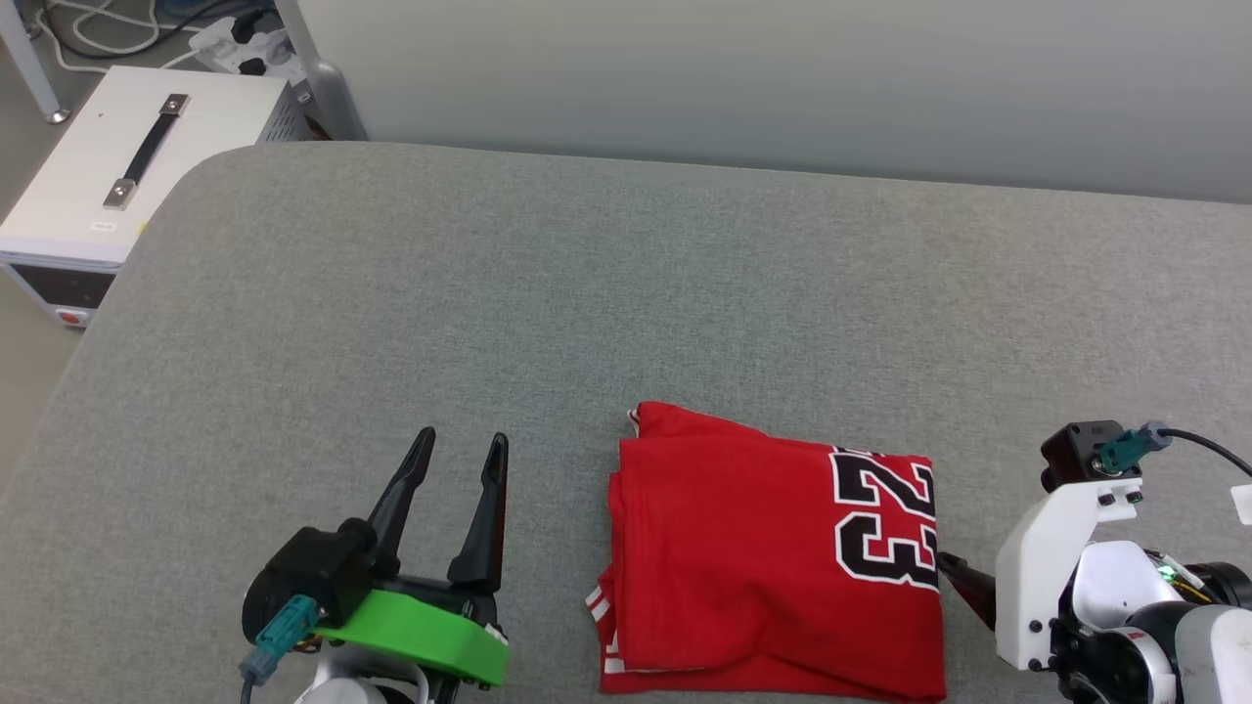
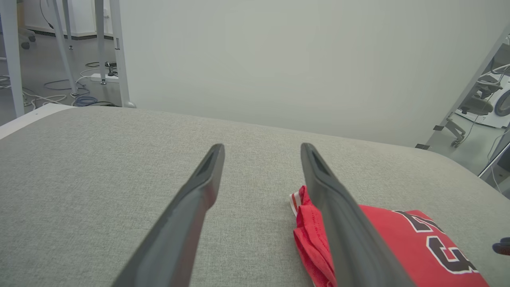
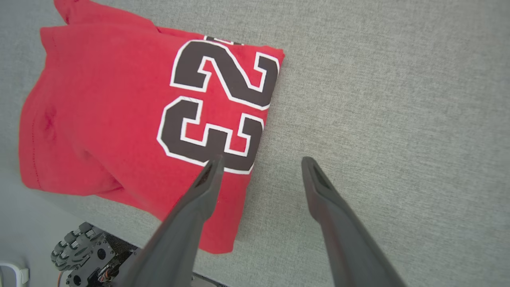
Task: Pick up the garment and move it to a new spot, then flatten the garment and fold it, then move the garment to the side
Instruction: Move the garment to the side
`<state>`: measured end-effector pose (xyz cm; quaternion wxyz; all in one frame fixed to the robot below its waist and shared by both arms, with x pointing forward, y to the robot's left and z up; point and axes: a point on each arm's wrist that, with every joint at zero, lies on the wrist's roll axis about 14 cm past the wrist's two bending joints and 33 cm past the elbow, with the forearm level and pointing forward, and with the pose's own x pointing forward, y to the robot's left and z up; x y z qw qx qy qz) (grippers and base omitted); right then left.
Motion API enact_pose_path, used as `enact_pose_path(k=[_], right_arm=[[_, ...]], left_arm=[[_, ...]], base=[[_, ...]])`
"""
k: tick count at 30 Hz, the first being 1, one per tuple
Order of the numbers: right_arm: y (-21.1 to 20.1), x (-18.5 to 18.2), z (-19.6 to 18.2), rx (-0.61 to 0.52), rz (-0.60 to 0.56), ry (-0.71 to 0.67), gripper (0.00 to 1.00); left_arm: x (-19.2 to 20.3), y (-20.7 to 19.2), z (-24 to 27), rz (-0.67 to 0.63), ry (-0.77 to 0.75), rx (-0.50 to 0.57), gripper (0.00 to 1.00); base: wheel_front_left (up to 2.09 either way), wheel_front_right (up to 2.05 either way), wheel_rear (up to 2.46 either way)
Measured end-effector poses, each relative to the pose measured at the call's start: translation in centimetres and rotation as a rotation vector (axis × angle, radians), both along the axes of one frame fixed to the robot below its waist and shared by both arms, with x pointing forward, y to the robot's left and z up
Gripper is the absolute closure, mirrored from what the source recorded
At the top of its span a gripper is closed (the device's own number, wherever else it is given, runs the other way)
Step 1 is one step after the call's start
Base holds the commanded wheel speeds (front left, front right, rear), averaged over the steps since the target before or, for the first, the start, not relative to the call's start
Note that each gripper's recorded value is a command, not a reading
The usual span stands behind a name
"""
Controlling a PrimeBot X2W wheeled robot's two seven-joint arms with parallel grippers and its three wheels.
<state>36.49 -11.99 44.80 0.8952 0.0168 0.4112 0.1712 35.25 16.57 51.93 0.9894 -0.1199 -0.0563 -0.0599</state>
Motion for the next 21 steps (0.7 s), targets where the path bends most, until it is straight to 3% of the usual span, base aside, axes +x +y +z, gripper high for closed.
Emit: enact_pose_path(k=[20, 21], right_arm=[[4.4, -0.4, -7.1, -0.012, 0.109, 0.255, 0.03], [4.5, -0.5, -7.4, -0.017, 0.116, 0.262, 0.62]], left_arm=[[0.6, 2.4, -1.4, 0.078, 0.048, 0.014, 0.0], [0.6, 2.4, -1.4, 0.079, 0.05, 0.014, 0.0]], base=[[0.0, 0.0, 0.0], [0.0, 0.0, 0.0]])
